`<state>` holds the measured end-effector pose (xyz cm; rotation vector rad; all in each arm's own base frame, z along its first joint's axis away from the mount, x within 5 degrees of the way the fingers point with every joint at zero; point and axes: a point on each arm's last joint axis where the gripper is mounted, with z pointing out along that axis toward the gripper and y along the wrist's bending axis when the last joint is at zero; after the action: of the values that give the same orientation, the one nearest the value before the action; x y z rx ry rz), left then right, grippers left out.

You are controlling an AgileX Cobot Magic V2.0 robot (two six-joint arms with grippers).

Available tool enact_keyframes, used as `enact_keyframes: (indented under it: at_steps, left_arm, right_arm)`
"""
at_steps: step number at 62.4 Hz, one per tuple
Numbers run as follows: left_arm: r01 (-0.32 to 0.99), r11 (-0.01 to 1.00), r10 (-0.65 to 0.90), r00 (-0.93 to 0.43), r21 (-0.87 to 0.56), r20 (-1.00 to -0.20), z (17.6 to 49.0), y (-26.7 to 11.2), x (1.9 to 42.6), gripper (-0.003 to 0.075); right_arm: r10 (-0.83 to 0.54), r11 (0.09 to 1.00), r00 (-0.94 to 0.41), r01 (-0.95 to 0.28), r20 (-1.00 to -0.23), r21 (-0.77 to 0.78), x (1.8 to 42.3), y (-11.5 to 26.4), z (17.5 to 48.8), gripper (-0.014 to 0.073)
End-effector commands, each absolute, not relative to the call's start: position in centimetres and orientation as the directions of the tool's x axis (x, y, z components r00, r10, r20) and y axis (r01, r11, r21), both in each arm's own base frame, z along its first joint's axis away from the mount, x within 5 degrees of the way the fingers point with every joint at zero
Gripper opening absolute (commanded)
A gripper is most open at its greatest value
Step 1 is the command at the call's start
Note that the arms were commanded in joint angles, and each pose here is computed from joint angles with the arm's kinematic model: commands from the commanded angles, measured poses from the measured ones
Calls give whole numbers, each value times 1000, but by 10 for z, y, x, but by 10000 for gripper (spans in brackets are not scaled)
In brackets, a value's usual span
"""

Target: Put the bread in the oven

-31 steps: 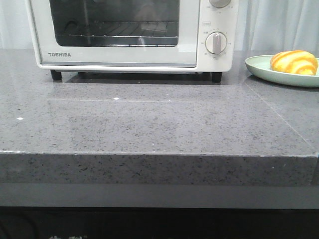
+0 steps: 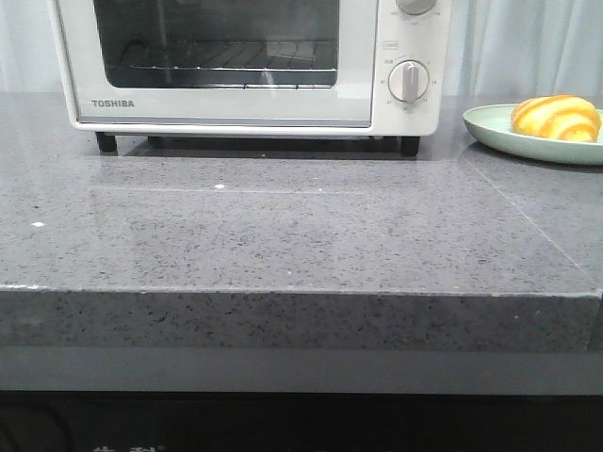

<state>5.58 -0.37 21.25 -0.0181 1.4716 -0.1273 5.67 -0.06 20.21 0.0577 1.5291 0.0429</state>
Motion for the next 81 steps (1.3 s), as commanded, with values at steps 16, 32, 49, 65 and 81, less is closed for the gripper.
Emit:
enact_keyframes:
  at_steps: [16,32,49,65,81]
  left_arm:
    - [80,993,-105,183,-92,-977,214,-3,54,-18]
    - [95,989,-132,258,-111,-957,273,-3,42,-18]
    - [93,990,-121,127,-110,-984,354,-4,38,-18]
    - [80,990,-107,-65,-112,-992,393,-6,66,-18]
    - [67,991,-99,-182,-113,-978,383,-8,95,-18]
  right_arm:
    - [54,998,152,10,-987,56,54,-1,211,-120]
    - [89,996,169,-4,-982,90,43,0,256,-120]
    - [87,996,96,-10,-992,86,36,1,331,-120]
    - [88,996,-20,-5,-996,88,64,1,373,-120]
    - [89,996,-119,3,-989,89,87,1,365,-120]
